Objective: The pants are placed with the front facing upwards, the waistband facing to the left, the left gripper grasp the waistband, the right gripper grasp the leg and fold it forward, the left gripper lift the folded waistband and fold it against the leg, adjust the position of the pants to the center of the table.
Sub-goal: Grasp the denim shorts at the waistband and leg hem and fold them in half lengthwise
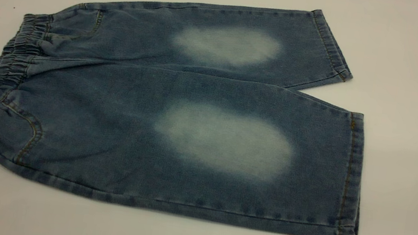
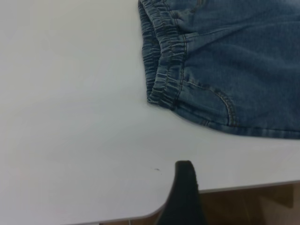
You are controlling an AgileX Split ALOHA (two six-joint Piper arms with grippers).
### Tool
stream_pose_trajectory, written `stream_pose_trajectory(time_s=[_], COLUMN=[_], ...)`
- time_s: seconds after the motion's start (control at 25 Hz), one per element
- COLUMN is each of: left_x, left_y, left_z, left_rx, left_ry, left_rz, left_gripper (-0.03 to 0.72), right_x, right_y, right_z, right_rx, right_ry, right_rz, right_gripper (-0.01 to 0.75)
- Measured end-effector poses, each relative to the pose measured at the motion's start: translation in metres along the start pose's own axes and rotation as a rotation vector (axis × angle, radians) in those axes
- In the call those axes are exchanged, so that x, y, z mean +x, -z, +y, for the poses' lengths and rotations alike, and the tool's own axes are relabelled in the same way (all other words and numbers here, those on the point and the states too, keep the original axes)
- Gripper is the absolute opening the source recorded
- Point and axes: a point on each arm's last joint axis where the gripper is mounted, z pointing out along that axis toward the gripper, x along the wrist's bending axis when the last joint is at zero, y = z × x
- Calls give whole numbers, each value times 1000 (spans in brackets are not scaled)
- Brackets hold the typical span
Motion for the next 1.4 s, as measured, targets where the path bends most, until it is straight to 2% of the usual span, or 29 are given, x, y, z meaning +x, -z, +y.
stream_pose_trajectory(time_s=[0.48,0.64,0.88,1.16,1.4], left_x=[0,-1,1,20,24], left_y=[0,2,-25,-83,-147], left_z=[0,8,48,84,88], left_rx=[-1,6,126,273,412], left_ry=[-1,26,168,344,365], left_rz=[0,-17,-45,127,152], left_gripper=[554,554,554,554,552], right_x=[1,4,11,17,19], right_y=[-1,-10,-44,-108,-164], right_z=[1,10,40,63,66], right_rx=[5,83,262,392,461], right_ry=[-38,-77,-73,-85,-99], right_rz=[7,36,120,253,354], right_gripper=[403,403,425,490,497])
